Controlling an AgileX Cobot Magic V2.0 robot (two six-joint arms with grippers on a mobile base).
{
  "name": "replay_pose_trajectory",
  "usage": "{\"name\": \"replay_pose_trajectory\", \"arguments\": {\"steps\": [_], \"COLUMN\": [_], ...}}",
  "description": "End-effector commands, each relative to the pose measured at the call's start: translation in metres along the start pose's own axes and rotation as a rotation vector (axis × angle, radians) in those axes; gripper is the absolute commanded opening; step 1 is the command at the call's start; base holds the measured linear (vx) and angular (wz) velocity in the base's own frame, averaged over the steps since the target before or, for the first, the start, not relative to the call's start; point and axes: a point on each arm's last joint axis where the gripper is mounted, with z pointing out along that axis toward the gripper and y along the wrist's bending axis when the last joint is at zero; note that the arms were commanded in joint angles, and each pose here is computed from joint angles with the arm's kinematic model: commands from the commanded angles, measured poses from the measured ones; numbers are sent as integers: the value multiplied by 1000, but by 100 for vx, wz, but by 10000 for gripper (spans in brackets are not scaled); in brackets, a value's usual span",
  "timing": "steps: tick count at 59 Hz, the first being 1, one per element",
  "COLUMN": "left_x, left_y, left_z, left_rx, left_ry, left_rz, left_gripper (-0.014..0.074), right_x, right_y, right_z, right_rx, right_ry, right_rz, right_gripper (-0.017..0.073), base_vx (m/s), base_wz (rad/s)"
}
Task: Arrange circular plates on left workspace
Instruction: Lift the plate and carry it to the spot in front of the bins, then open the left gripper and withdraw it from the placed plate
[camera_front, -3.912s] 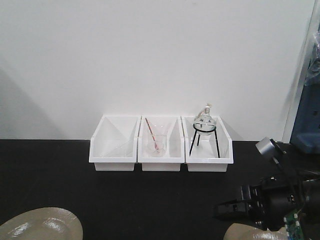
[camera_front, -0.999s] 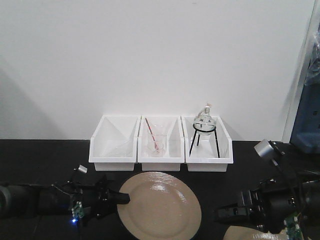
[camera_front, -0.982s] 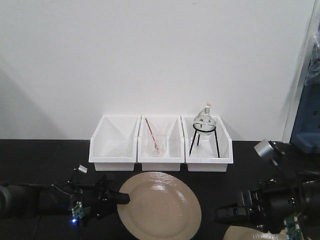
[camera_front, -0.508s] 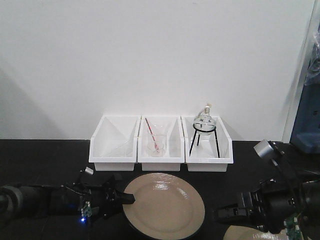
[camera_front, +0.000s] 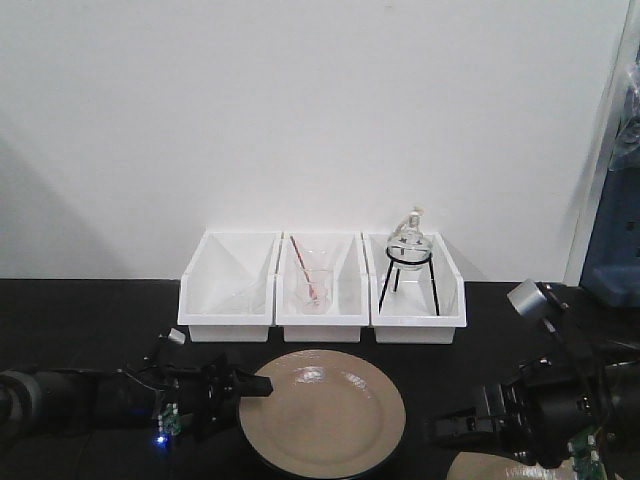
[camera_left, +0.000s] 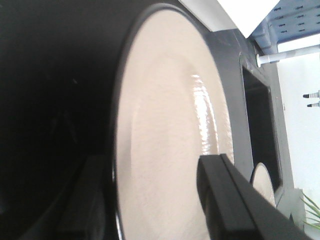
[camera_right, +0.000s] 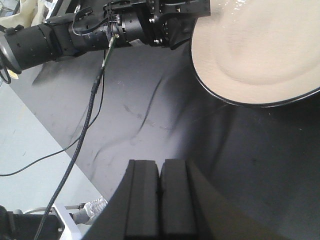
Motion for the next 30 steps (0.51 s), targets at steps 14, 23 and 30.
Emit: {"name": "replay_pose_trajectory", "arguments": {"steps": [14,23,30], "left_x": [-32,-42,-48], "left_y": [-14,-3,-6], "left_z": [-54,-81,-104], "left_rx": [93,105,121], "left_ry": [12,24,32], "left_rz": [107,50,60], "left_gripper": [522,450,251], "right_x": [-10,-10,-11], "right_y": [15,15,15], "right_z": [-10,-10,-10], "right_rx": [-49,-49,-50], "right_ry": [-64,-64,-66], "right_rz": [-31,-31,-30], "right_gripper": [-1,-1,-1], "base_vx": [0,0,0], "base_wz": [0,0,0]}}
